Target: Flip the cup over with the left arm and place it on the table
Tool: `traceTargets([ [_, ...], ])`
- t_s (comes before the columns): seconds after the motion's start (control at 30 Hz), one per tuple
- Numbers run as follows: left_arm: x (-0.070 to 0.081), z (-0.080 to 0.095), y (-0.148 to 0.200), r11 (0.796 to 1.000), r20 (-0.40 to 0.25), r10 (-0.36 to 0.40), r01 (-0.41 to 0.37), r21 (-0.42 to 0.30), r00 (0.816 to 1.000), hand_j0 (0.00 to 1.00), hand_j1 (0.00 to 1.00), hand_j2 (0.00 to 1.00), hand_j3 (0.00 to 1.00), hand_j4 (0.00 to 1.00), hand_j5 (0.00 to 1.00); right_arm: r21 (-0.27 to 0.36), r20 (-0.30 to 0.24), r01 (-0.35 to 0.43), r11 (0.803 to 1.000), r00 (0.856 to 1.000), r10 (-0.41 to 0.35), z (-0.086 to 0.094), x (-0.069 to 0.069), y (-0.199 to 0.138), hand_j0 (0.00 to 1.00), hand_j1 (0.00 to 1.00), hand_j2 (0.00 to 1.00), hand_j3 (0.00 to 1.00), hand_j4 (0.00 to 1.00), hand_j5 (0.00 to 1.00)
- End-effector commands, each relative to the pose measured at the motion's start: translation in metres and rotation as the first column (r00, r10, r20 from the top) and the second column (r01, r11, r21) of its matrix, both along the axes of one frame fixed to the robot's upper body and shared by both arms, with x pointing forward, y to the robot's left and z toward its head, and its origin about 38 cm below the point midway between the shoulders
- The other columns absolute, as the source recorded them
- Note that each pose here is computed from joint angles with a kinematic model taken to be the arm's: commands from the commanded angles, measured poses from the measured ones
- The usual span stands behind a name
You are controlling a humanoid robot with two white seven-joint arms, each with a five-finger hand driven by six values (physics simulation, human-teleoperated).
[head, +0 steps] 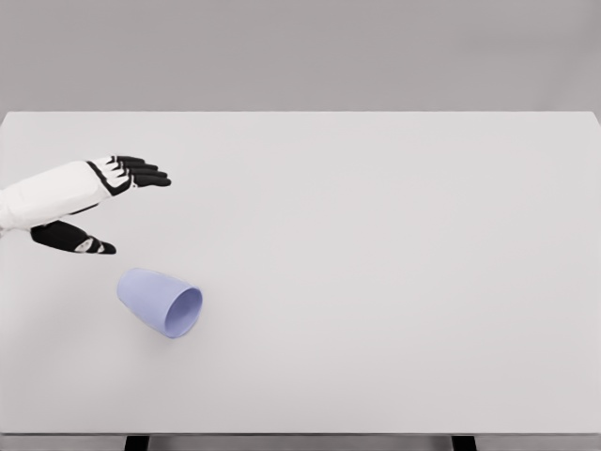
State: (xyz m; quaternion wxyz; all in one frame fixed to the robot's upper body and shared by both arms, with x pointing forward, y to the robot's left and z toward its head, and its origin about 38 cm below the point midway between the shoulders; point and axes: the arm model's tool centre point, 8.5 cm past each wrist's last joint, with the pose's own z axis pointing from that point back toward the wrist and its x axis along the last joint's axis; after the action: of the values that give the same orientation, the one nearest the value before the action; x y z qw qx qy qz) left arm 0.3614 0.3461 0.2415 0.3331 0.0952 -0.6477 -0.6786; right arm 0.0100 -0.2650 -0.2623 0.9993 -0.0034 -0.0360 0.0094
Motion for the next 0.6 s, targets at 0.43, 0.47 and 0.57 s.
traceTargets([
  [0.43, 0.009, 0.034, 0.0, 0.992, 0.009, 0.121, -0.121, 0.028, 0.993, 1.0, 1.0, 1.0, 1.0, 1.0, 1.0, -0.004, -0.01, 0.005, 1.0, 1.0, -0.005, 0.0, -0.002, 0.0, 1.0, 1.0, 1.0, 1.0, 1.0, 1.0],
  [0.47, 0.007, 0.03, 0.003, 0.991, -0.003, 0.12, -0.119, 0.054, 0.993, 1.0, 1.0, 1.0, 1.0, 1.0, 1.0, -0.004, -0.01, 0.005, 1.0, 1.0, -0.005, 0.0, -0.002, 0.0, 1.0, 1.0, 1.0, 1.0, 1.0, 1.0],
  [0.57, -0.012, 0.038, 0.021, 0.996, 0.038, 0.085, -0.085, -0.009, 0.996, 1.0, 1.0, 1.0, 1.0, 1.0, 1.0, -0.004, -0.01, 0.005, 1.0, 1.0, -0.005, 0.0, -0.002, 0.0, 1.0, 1.0, 1.0, 1.0, 1.0, 1.0],
])
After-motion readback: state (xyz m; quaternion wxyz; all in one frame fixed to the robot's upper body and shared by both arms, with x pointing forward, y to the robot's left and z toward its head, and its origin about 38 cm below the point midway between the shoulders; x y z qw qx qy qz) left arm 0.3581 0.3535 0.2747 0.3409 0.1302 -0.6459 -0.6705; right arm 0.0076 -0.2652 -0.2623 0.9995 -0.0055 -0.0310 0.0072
